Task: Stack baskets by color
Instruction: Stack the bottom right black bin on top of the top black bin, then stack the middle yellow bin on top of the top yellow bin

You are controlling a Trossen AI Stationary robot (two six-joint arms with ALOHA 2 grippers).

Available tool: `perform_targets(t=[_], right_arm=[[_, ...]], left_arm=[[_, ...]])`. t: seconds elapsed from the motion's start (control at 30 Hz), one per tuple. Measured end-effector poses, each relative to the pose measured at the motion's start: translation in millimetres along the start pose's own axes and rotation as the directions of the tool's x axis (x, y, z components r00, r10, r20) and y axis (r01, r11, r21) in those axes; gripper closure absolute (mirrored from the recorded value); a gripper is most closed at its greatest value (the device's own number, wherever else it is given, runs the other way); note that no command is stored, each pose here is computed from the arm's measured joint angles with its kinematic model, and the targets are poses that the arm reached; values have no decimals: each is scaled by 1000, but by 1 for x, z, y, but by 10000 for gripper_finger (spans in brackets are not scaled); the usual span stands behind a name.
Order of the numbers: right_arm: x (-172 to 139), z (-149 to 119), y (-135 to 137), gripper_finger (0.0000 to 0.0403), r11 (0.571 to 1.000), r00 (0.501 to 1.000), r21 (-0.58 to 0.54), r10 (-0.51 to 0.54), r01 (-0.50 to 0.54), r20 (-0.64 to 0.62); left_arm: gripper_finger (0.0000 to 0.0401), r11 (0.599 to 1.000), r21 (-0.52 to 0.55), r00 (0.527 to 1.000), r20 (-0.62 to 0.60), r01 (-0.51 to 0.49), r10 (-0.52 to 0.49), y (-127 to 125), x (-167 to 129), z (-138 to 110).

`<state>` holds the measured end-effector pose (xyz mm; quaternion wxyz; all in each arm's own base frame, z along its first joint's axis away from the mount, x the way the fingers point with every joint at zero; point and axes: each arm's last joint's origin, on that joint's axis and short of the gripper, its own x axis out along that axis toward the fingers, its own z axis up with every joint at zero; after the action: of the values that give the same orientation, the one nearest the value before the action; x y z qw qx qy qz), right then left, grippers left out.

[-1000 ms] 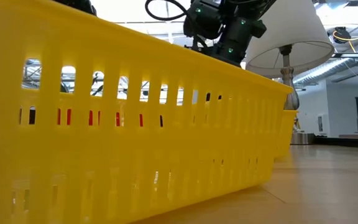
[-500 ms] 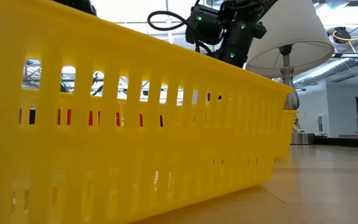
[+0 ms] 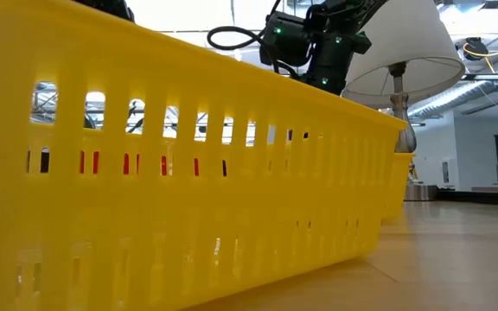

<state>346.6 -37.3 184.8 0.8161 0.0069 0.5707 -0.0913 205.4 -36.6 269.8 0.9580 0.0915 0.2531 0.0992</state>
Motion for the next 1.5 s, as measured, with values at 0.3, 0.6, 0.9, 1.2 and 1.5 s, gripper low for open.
perform_targets(t=[0.3,0.6,0.9,1.2,1.5], right_arm=[[-19,17,3,401,1000,978,17,6,-10,206],[-18,30,6,401,999,944,-19,-29,38,330],[-105,-1,43,401,996,922,-51,93,-80,376],[-113,-74,114,401,962,927,-212,233,-174,295],[-92,-100,126,401,931,908,-323,276,-171,316]], left_arm=[[375,1000,8,1000,2,0,0,0,0,0],[375,1000,-8,999,39,0,1,0,0,4],[375,998,-63,997,71,16,-11,-1,0,7],[375,994,26,986,124,106,-108,-17,10,19],[374,969,183,986,-15,168,-168,-57,45,58]])
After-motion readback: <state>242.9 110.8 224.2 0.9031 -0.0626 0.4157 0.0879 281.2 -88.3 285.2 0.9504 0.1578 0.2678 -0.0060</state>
